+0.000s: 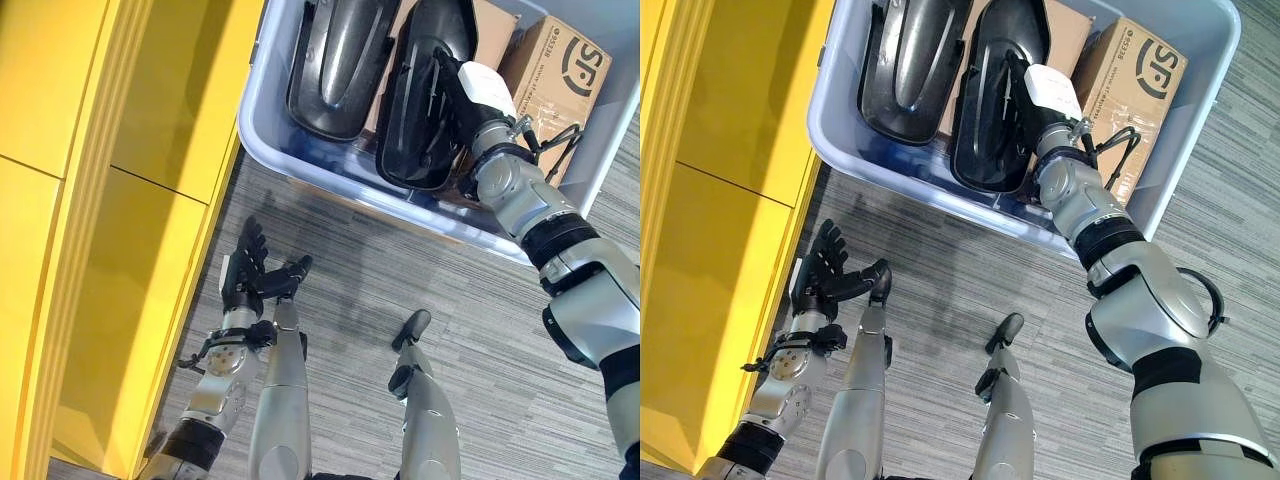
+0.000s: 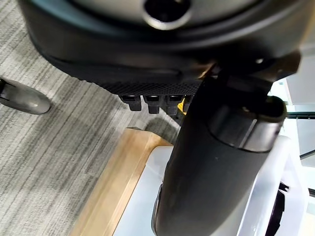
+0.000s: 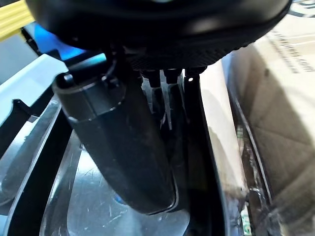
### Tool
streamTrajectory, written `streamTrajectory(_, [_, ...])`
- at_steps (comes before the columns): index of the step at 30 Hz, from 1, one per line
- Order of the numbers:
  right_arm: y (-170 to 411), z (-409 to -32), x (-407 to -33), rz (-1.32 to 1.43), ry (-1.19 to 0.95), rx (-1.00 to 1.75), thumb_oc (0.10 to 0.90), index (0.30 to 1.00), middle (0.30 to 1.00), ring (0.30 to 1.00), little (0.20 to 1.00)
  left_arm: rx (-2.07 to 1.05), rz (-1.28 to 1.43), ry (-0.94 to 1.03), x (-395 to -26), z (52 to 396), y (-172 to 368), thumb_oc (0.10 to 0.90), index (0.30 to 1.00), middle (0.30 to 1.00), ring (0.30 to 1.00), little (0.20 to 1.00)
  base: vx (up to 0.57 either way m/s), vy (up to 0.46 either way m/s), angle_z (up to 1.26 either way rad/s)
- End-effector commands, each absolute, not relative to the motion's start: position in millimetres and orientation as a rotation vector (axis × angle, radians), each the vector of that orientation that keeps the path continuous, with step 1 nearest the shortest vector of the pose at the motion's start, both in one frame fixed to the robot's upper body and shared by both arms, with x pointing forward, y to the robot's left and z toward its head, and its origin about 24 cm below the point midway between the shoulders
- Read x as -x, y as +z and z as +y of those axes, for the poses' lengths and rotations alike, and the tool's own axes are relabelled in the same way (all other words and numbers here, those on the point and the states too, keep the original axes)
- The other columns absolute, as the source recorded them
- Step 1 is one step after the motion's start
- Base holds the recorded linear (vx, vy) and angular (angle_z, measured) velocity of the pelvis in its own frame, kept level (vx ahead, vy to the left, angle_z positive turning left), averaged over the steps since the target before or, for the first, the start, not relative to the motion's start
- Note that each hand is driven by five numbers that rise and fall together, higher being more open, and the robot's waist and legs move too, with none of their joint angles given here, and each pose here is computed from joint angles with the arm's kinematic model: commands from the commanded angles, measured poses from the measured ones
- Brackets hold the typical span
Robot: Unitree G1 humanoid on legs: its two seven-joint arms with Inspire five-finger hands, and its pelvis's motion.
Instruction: Move parts from the plastic box to the shelf.
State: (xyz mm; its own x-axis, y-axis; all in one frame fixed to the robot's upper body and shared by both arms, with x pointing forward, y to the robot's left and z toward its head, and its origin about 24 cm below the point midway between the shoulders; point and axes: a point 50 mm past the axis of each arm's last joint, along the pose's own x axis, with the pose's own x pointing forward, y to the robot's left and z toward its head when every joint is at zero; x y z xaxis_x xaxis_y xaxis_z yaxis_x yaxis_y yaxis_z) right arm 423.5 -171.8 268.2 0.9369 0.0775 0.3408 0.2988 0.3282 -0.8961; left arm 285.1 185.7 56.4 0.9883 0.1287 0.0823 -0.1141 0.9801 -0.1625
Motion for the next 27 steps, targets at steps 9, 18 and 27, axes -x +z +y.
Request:
streamTrajectory(9, [350, -186, -410, -0.520, -0.334, 1.374, 0.900, 1.000, 1.000, 1.000, 1.000, 0.198, -0.286, 0.047, -283, 175, 94, 0.900, 1.000, 1.000, 1.000, 1.000, 0.00, 0.006, 0.01])
streamTrajectory(18, [370, -172, -404, -0.596, -0.329, 1.445, 0.900, 1.000, 1.000, 1.000, 1.000, 0.201, -0.294, 0.057, -283, 179, 96, 0.900, 1.000, 1.000, 1.000, 1.000, 0.00, 0.000, 0.00])
streamTrajectory(27, [389, -160, -397, -0.675, -0.327, 1.472, 0.900, 1.000, 1.000, 1.000, 1.000, 0.198, -0.295, 0.074, -281, 185, 95, 0.900, 1.000, 1.000, 1.000, 1.000, 0.00, 0.000, 0.00])
